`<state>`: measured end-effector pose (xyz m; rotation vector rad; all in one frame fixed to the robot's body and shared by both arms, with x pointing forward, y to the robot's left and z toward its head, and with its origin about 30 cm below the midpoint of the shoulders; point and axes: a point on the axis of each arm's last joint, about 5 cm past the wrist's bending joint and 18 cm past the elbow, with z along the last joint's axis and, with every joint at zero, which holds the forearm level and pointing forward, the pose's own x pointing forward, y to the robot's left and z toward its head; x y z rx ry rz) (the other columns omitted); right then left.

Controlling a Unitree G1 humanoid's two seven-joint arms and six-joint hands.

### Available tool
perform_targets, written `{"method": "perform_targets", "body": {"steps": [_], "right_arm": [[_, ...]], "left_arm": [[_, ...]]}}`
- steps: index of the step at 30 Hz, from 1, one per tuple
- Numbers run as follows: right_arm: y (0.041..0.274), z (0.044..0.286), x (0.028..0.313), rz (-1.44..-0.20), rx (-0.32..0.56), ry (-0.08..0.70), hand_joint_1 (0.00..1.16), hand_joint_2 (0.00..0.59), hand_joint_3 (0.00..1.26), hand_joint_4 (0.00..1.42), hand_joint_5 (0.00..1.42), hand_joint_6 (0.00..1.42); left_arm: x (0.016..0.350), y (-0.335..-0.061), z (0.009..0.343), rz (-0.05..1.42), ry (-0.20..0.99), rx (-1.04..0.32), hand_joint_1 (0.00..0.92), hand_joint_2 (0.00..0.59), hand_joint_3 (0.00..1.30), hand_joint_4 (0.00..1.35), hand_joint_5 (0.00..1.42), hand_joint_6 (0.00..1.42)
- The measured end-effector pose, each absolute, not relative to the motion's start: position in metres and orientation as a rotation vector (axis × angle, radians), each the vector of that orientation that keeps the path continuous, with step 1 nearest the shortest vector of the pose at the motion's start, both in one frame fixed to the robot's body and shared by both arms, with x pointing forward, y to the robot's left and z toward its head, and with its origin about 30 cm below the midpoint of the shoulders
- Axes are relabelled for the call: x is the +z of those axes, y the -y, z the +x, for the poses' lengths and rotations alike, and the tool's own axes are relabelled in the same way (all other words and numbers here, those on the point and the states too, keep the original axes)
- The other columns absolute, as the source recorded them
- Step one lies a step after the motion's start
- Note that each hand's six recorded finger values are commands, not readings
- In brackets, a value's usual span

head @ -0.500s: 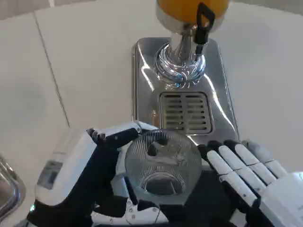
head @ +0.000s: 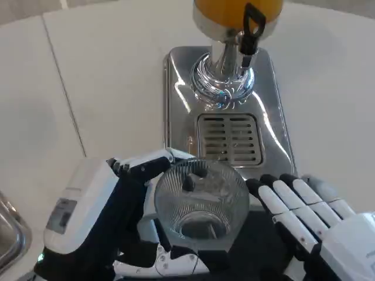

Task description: Grasp the cup under the faucet to collect the drink, then remove the cup.

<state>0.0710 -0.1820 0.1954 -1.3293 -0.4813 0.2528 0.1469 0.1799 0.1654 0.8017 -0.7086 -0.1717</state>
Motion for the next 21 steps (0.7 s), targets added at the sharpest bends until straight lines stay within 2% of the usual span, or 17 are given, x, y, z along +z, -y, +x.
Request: {"method": "perform_targets", "body": {"steps": [8, 17, 21], "right_arm": [[0.182, 0.069, 0.196, -1.317, 0.222, 0.465, 0.18, 0.567, 0.00, 0.00, 0.00, 0.00], [0.185, 0.065, 0.199, -1.327, 0.193, 0.458, 0.18, 0.565, 0.00, 0.00, 0.00, 0.00], [0.185, 0.065, 0.200, -1.323, 0.192, 0.463, 0.18, 0.565, 0.00, 0.00, 0.00, 0.00]], "left_arm": [[0.165, -0.183, 0.157, 0.807, 0.688, -0.113, 0.541, 0.039, 1.22, 1.26, 1.42, 1.42], [0.165, -0.183, 0.193, 0.825, 0.634, 0.003, 0.544, 0.040, 1.22, 1.26, 1.42, 1.42], [0.161, -0.171, 0.211, 0.813, 0.622, 0.014, 0.545, 0.041, 1.22, 1.26, 1.42, 1.42]]}}
